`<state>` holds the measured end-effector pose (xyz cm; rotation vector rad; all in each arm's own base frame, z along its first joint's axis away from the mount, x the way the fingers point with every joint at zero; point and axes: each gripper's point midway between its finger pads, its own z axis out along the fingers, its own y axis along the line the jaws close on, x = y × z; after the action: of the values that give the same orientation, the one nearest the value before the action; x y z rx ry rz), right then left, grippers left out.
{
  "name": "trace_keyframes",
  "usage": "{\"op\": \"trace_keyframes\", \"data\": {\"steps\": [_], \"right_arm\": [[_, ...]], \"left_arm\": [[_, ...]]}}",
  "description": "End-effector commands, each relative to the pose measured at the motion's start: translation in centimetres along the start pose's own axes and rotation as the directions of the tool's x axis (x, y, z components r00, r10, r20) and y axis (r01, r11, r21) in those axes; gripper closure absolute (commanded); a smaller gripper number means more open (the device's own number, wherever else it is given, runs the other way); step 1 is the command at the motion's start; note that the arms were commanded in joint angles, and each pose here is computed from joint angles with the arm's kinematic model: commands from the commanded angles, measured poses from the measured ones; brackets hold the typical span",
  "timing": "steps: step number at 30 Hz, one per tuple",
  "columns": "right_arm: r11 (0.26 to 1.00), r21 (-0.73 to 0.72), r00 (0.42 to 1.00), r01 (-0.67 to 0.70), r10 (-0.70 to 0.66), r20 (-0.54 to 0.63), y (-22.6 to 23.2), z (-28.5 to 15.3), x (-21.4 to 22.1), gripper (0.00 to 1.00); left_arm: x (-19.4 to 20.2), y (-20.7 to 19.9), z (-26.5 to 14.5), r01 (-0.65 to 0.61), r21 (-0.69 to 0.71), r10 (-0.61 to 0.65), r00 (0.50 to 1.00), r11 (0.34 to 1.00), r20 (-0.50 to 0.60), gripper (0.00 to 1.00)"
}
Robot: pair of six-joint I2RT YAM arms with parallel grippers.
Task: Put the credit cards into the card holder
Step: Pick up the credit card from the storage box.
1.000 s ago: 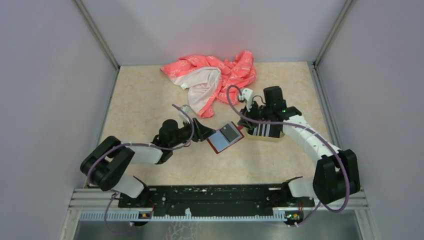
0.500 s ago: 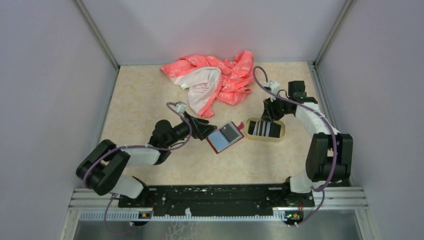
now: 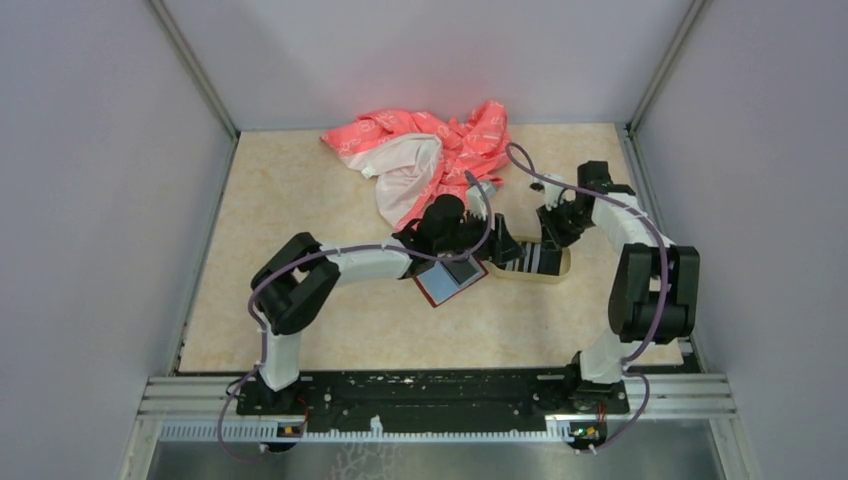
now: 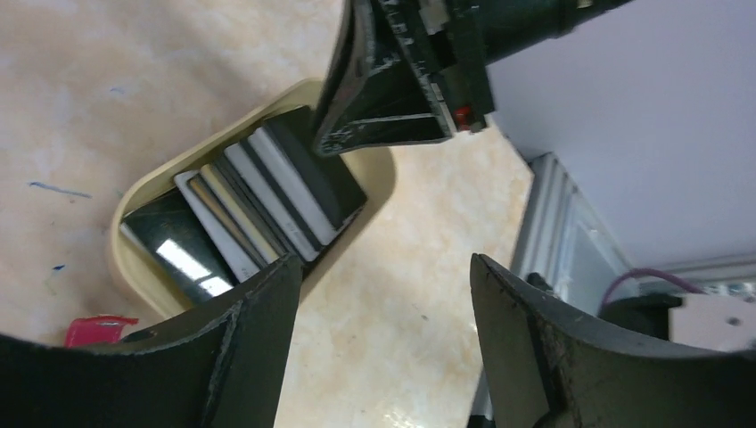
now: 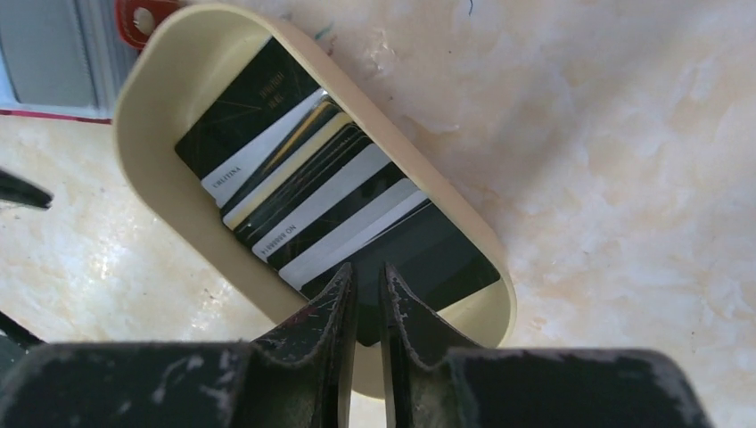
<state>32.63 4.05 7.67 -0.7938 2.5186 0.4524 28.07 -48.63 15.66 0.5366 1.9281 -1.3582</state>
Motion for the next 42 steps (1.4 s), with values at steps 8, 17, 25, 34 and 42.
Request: {"op": "trace_keyframes", "data": {"steps": [8, 17, 25, 34, 42], "right_arm": [[0.998, -0.048, 0.988, -0.028, 0.021, -0.151, -0.7, 1.5, 2.6, 0.95], [0.993, -0.08, 0.975, -0.089, 0.07, -0.211, -1.1, 2.2, 4.6, 0.99], [0.99, -0.095, 0.978, -0.1, 0.08, -0.194, -0.9, 2.0, 4.3, 0.99], [0.989, -0.11, 0.981, -0.101, 0.081, -0.174, -0.6, 1.8, 3.8, 0.99], [0.989, -0.115, 0.984, -0.097, 0.078, -0.16, -0.5, 1.6, 3.5, 0.99]], "left_arm": [[3.3, 6.2, 3.1, -0.032, -0.202, 0.004, 0.99, 0.979, -0.138, 0.24], [4.7, 7.1, 4.5, -0.006, -0.22, -0.037, 0.981, 0.975, -0.191, 0.19], [7.0, 9.1, 4.3, -0.064, -0.405, -0.047, 0.965, 0.912, -0.257, 0.17], [8.7, 9.7, 5.3, -0.095, -0.458, -0.055, 0.951, 0.884, -0.303, 0.11], [8.2, 10.7, 4.8, -0.172, -0.581, -0.01, 0.955, 0.795, -0.296, 0.05]]}}
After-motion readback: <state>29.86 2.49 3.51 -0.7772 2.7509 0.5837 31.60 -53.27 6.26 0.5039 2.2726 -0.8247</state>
